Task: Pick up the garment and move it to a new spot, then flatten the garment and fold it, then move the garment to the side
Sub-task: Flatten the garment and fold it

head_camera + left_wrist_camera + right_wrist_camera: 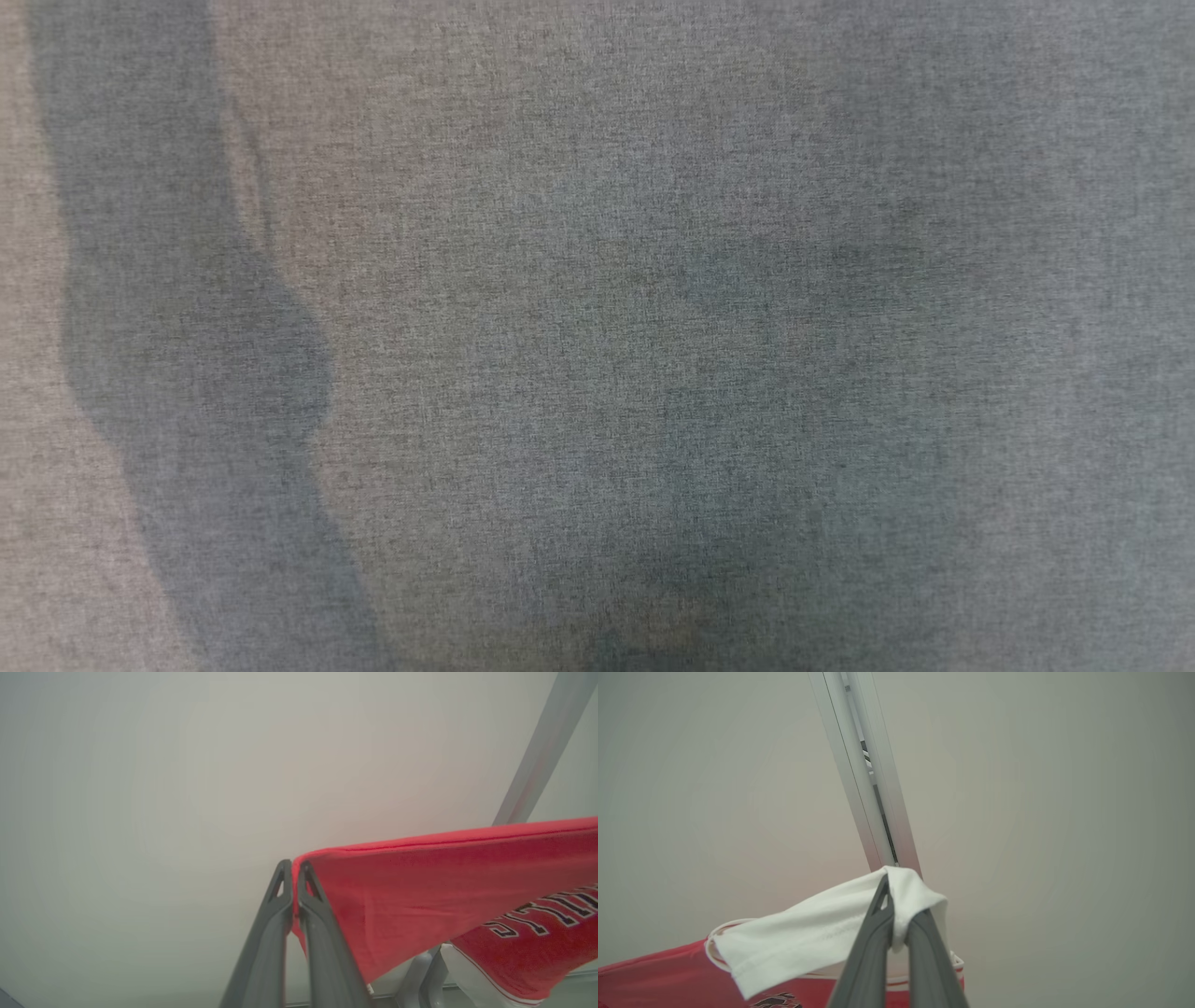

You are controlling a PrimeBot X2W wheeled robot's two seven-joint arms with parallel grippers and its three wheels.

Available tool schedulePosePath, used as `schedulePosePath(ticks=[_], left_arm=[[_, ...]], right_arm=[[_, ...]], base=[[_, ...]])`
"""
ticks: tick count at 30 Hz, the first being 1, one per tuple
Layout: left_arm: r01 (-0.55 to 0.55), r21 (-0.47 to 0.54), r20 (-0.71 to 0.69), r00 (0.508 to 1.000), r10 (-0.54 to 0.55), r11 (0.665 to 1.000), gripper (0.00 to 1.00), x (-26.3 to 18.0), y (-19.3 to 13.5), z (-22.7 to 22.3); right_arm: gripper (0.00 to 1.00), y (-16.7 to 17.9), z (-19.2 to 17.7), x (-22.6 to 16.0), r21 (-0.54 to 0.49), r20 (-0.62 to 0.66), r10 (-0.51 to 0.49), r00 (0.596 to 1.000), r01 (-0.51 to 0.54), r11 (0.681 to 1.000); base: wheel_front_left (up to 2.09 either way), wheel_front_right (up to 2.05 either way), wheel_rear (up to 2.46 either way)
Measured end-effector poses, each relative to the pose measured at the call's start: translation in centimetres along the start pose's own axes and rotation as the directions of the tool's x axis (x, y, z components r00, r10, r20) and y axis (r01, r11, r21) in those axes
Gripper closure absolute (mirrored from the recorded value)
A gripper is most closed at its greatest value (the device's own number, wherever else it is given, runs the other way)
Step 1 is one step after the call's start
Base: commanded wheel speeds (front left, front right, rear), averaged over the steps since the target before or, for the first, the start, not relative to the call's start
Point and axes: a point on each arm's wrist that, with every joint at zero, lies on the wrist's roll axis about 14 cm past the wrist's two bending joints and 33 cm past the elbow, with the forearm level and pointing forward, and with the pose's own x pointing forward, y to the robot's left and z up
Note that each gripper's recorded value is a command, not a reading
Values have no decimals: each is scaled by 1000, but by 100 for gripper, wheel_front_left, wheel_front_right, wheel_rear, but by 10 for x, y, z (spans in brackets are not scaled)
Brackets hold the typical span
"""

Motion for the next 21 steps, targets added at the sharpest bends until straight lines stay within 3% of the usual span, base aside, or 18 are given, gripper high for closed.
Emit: schedulePosePath(ticks=[6,7,12,17,21], left_arm=[[12,-13,-158,987,-14,1000,100,-3,-5,-59],[21,-11,-228,973,-23,1000,100,-8,-8,-84],[38,42,-367,930,-20,998,100,-40,-5,-137],[26,2,-411,911,-23,1000,100,-64,-6,-152],[40,-41,-447,893,-54,998,100,-94,-17,-163]], right_arm=[[100,-3,-59,-9,-14,-140,-4,990,2,1000],[100,2,-88,-18,-19,-217,10,976,-14,1000],[100,1,-143,-61,-45,-394,20,919,-41,998],[100,0,-153,-89,-24,-453,28,891,-43,999],[100,5,-171,-132,25,-549,52,834,-45,999]], base=[[0,0,0],[0,0,0],[0,0,0],[0,0,0],[0,0,0]])
